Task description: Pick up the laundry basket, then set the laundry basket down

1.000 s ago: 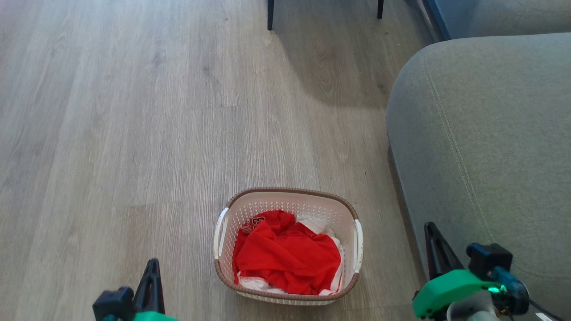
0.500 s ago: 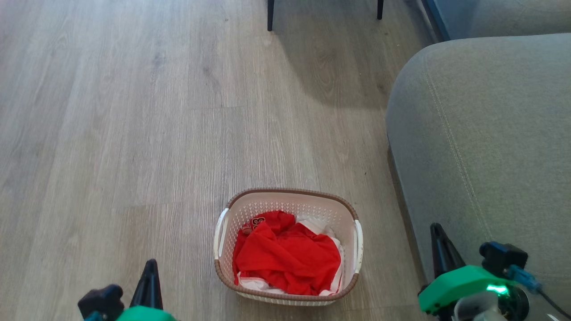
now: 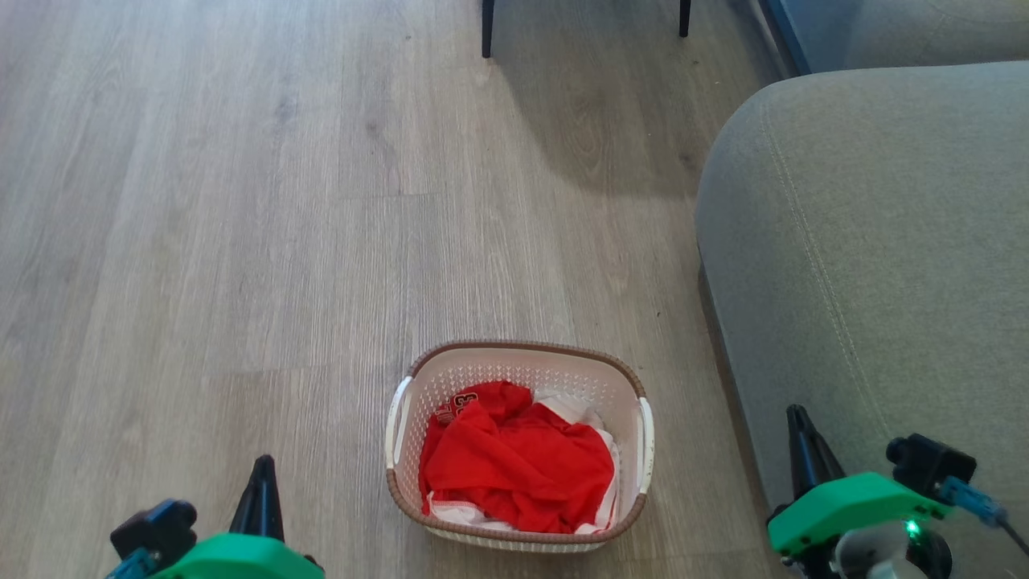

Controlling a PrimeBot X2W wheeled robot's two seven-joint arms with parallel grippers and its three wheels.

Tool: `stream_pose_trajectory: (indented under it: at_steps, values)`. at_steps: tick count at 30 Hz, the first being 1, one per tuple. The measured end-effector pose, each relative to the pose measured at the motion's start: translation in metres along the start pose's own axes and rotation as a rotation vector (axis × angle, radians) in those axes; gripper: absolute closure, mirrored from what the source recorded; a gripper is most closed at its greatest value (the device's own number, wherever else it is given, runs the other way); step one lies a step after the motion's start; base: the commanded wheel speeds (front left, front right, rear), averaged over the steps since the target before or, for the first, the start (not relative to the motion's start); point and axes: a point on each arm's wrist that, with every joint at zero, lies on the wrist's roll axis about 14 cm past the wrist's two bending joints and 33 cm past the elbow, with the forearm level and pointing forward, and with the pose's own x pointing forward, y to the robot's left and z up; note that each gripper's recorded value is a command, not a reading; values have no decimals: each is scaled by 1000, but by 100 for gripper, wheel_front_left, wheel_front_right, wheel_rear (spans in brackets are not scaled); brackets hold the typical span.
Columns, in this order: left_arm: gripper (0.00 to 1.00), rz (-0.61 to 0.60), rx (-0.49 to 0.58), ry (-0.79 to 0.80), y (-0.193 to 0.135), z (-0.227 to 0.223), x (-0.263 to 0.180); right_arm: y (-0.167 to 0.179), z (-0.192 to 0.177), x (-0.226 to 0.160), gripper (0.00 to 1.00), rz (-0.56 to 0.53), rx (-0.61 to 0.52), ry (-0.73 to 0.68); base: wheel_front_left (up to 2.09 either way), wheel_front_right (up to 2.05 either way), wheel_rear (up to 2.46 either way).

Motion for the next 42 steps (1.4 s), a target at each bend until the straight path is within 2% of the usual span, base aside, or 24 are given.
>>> stream_pose_trajectory:
  at_steps: [42]
  values:
    - [100,-19,-492,23,-2,16,19,-22,19,6,100,-79,448,-38,0,0,0]
